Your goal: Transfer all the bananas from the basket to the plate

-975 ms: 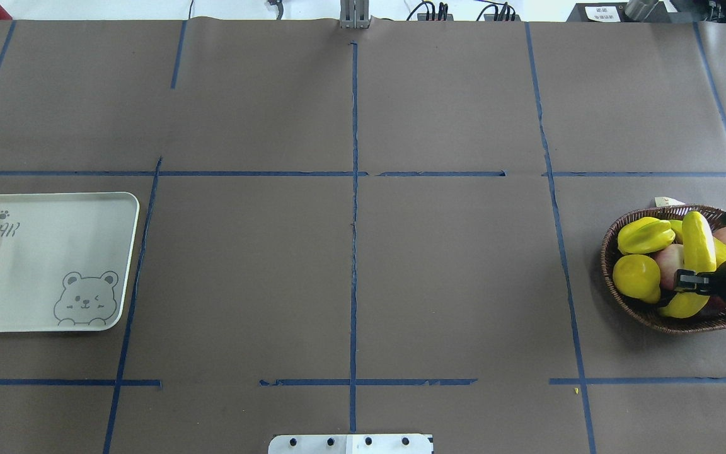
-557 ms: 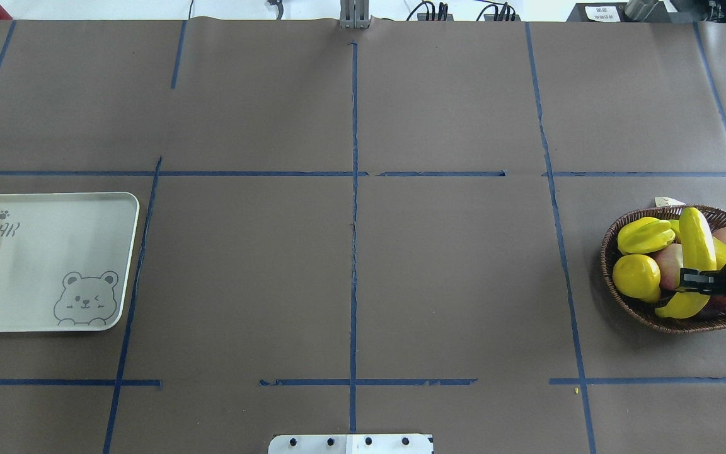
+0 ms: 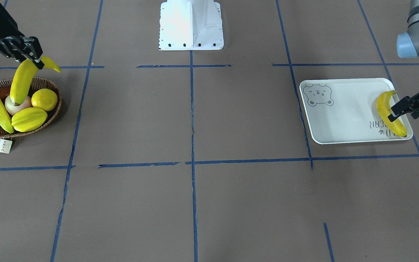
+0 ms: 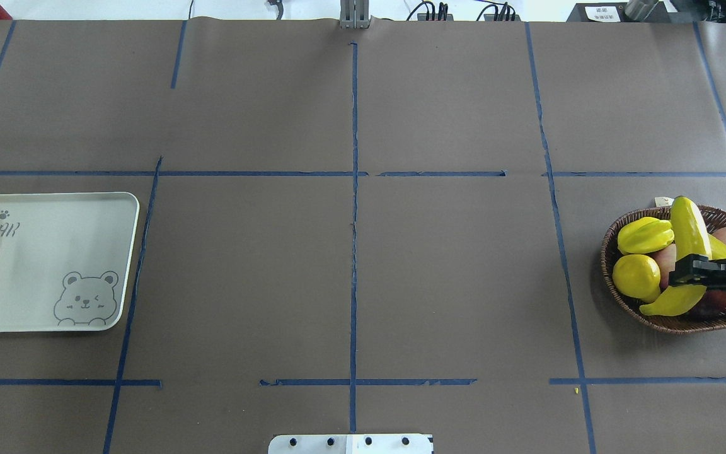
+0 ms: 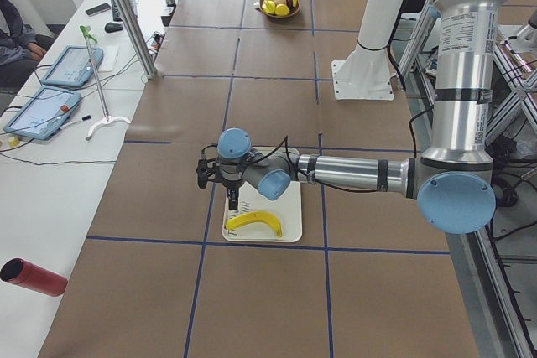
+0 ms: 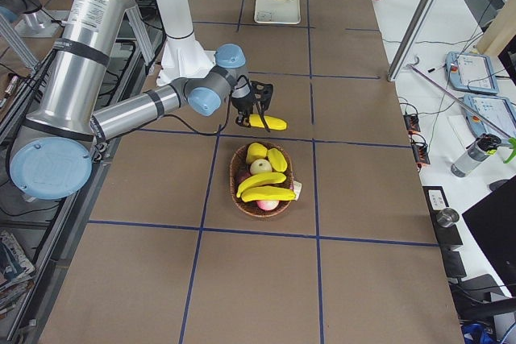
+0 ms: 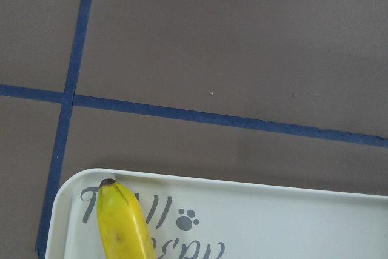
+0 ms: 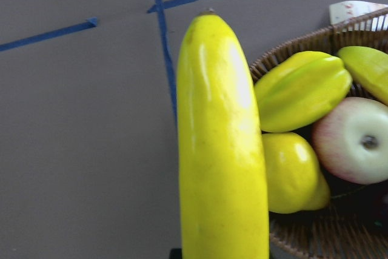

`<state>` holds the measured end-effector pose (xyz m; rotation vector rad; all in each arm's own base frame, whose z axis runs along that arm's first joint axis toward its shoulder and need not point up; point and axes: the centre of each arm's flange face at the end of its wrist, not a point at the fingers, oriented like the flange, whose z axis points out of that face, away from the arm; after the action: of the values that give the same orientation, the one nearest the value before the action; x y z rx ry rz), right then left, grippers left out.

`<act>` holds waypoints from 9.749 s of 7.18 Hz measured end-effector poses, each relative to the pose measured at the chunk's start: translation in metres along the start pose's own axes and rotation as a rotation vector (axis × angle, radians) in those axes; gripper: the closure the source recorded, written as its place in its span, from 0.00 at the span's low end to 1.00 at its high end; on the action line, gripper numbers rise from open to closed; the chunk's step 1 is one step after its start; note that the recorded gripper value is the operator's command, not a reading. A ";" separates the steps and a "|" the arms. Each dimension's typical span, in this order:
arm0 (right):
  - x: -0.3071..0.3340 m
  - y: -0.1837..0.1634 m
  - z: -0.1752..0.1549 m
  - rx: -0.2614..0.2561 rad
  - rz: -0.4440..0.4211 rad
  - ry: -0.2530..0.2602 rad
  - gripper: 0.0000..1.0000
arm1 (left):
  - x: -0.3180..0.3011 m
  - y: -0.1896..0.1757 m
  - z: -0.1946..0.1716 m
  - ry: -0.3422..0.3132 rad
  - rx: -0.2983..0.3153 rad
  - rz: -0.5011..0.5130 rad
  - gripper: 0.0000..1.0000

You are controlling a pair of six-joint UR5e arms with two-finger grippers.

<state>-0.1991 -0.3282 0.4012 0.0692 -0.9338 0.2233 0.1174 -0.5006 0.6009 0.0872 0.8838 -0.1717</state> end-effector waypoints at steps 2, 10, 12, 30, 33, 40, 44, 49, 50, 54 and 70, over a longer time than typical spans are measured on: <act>-0.065 -0.023 0.015 0.008 -0.014 -0.105 0.98 | 0.031 -0.012 -0.008 0.044 0.011 0.029 0.00; -0.352 0.039 0.095 0.008 0.018 -0.347 0.97 | 0.420 0.003 -0.033 0.442 -0.190 -0.169 0.00; -0.379 0.049 0.101 0.032 0.009 -0.359 0.96 | 0.479 0.025 -0.034 0.480 -0.200 -0.138 0.00; -0.394 0.048 0.091 0.044 0.000 -0.385 0.00 | 0.542 0.091 -0.006 0.518 -0.205 -0.104 1.00; -0.368 -0.002 0.077 -0.004 0.037 -0.318 0.00 | 0.461 0.048 0.007 0.434 -0.140 -0.199 1.00; -0.230 -0.095 0.029 -0.047 -0.173 0.137 0.00 | 0.112 0.007 0.041 0.084 -0.005 -0.604 1.00; -0.207 -0.102 0.019 -0.060 -0.206 0.159 0.00 | 0.024 0.017 0.074 -0.059 0.044 -0.709 0.95; -0.207 -0.101 0.013 -0.054 -0.208 0.154 0.00 | -0.019 0.008 0.063 -0.083 0.063 -0.639 0.00; -0.204 -0.102 0.010 -0.052 -0.204 0.156 0.00 | -0.024 0.003 0.050 -0.053 0.039 -0.620 0.00; -0.115 -0.107 -0.012 -0.069 -0.299 0.242 0.00 | 0.050 0.003 -0.014 0.145 -0.030 -0.454 0.00; 0.165 -0.056 0.079 -0.067 -0.639 0.233 0.38 | 0.101 0.022 -0.032 0.205 -0.013 -0.137 0.00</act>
<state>-0.1543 -0.3687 0.5831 0.2681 -0.6470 -0.3853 0.1600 -0.4861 0.5024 0.0318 1.0961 -0.2887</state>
